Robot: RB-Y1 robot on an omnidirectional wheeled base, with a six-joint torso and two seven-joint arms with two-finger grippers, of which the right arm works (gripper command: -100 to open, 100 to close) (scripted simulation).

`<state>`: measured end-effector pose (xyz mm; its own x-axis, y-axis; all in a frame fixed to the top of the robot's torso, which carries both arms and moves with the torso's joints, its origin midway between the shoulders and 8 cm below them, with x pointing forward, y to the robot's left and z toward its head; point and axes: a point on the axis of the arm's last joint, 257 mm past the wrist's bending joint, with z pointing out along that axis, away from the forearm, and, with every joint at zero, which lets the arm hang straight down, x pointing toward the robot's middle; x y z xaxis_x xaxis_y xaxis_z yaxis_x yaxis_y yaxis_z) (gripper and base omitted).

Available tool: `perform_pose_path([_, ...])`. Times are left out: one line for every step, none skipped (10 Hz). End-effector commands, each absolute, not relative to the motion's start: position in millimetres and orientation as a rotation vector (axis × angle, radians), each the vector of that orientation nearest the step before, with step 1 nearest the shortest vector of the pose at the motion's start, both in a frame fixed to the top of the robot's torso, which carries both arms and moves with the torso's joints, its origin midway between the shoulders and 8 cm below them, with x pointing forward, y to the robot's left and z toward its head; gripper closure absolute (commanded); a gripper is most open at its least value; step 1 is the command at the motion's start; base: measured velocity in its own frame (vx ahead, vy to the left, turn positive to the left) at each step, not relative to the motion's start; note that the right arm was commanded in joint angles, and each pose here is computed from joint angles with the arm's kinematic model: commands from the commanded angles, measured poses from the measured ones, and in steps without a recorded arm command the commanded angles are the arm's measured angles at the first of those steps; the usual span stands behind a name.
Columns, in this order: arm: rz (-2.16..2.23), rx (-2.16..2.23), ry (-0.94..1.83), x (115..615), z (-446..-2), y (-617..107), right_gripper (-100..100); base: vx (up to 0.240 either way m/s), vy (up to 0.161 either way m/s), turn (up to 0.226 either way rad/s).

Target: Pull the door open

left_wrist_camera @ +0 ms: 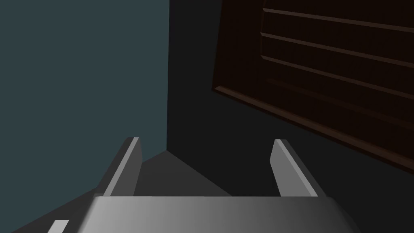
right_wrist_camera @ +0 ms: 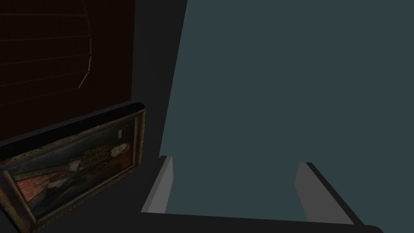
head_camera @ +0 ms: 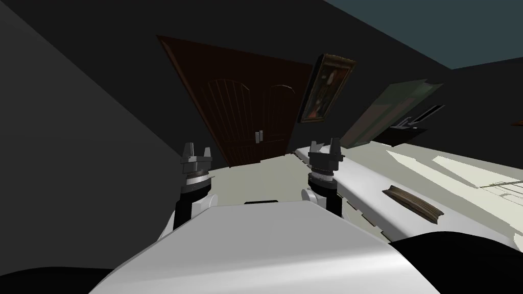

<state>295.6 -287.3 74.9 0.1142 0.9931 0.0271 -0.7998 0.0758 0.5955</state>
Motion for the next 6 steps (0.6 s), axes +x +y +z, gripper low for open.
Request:
perform_pose_path([1.402,0.553,0.477,305,64,-288,-100,0.080,-0.013,0.066])
perform_pose_path([1.397,0.560,0.494,310,59,-289,-100,0.107,-0.024,0.059])
perform_pose_path([1.390,0.570,0.513,316,53,-290,-100,0.111,-0.025,0.063])
perform_pose_path([1.382,0.581,0.536,323,45,-291,-100,0.131,-0.051,0.057])
perform_pose_path([1.373,0.593,0.559,329,37,-293,-100,0.152,-0.047,0.075])
perform_pose_path([1.362,0.608,0.585,337,27,-295,-100,0.166,-0.036,0.092])
